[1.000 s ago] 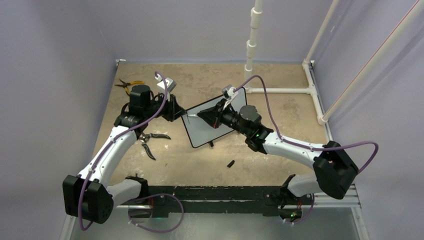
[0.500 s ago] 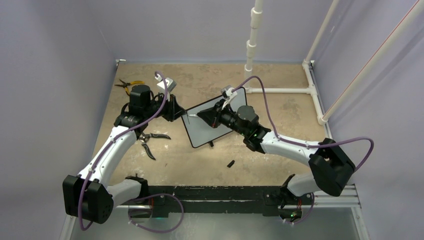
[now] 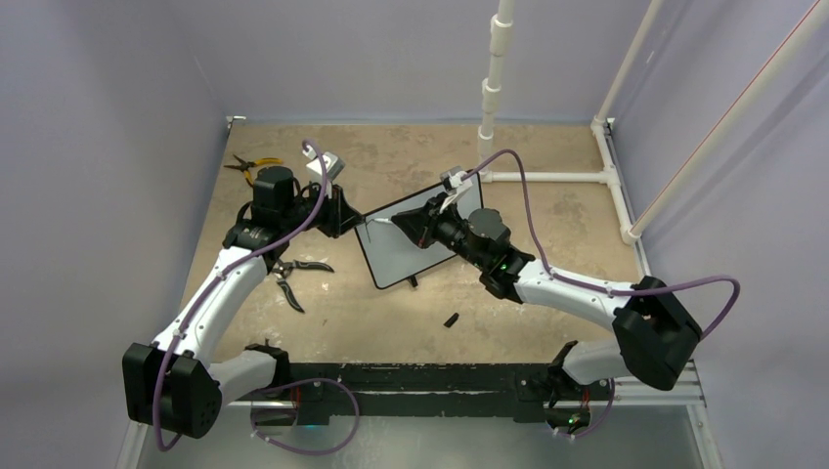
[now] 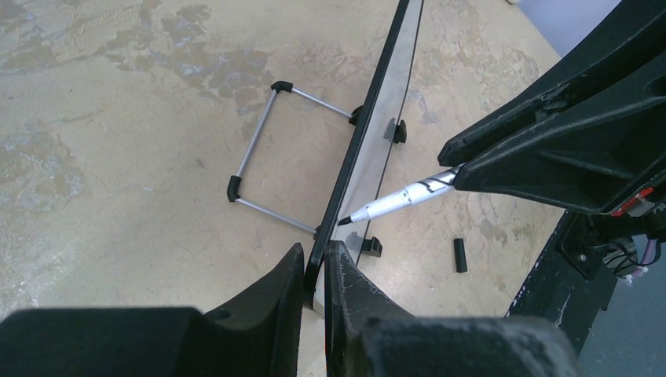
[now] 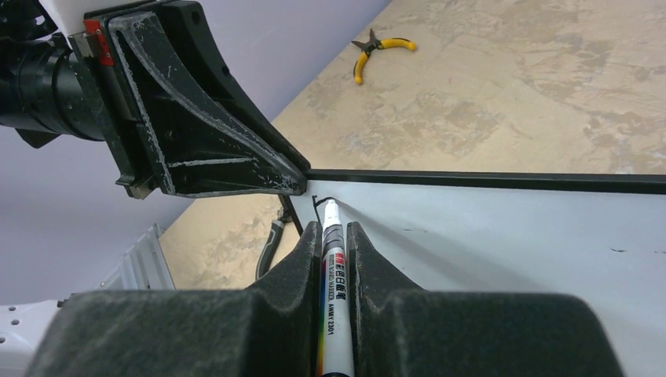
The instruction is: Write a sentence on the whiteboard
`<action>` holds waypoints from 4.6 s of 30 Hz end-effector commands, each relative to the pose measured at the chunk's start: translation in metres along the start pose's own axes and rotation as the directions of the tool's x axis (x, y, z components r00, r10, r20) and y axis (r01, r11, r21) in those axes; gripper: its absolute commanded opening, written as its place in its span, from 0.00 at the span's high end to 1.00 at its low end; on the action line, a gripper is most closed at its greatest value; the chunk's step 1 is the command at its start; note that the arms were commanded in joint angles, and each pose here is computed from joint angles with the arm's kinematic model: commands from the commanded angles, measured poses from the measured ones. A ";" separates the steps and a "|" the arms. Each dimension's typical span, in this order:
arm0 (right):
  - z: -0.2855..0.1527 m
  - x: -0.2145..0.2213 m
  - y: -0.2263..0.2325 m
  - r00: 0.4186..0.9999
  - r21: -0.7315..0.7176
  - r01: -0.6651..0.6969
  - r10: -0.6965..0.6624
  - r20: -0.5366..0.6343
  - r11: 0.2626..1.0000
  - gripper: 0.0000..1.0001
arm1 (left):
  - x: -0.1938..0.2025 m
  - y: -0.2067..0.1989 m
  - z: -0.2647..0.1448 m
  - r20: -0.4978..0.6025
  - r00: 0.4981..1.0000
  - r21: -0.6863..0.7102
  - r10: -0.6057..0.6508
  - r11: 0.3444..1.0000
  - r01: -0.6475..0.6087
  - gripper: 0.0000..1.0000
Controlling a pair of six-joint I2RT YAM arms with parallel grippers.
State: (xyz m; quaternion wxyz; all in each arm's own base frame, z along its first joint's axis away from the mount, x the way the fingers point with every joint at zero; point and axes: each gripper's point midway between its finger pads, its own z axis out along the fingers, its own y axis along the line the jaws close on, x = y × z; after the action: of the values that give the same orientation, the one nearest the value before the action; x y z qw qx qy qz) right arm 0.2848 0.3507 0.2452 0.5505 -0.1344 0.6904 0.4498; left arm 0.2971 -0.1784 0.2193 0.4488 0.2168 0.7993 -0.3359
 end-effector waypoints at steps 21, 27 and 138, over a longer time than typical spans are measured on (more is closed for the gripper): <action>0.000 0.010 0.005 1.000 -0.046 0.005 -0.006 -0.026 0.999 1.00 | -0.010 -0.003 -0.004 0.045 0.998 0.008 0.037 0.999 -0.038 1.00; 0.004 0.007 0.009 1.000 -0.056 0.005 -0.006 -0.014 0.998 1.00 | -0.011 -0.003 -0.004 0.046 0.998 0.008 0.037 0.999 -0.038 1.00; -0.020 -0.032 0.006 0.995 0.007 -0.011 0.010 0.100 1.000 1.00 | -0.013 -0.003 -0.006 0.054 0.997 0.000 0.050 0.999 -0.050 1.00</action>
State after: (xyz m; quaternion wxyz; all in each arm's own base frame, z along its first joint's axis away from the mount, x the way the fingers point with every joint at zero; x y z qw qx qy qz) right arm 0.2710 0.3278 0.2297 0.5399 -0.1096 0.7076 0.4424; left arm 0.2951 -0.1776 0.2197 0.4504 0.2171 0.7979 -0.3367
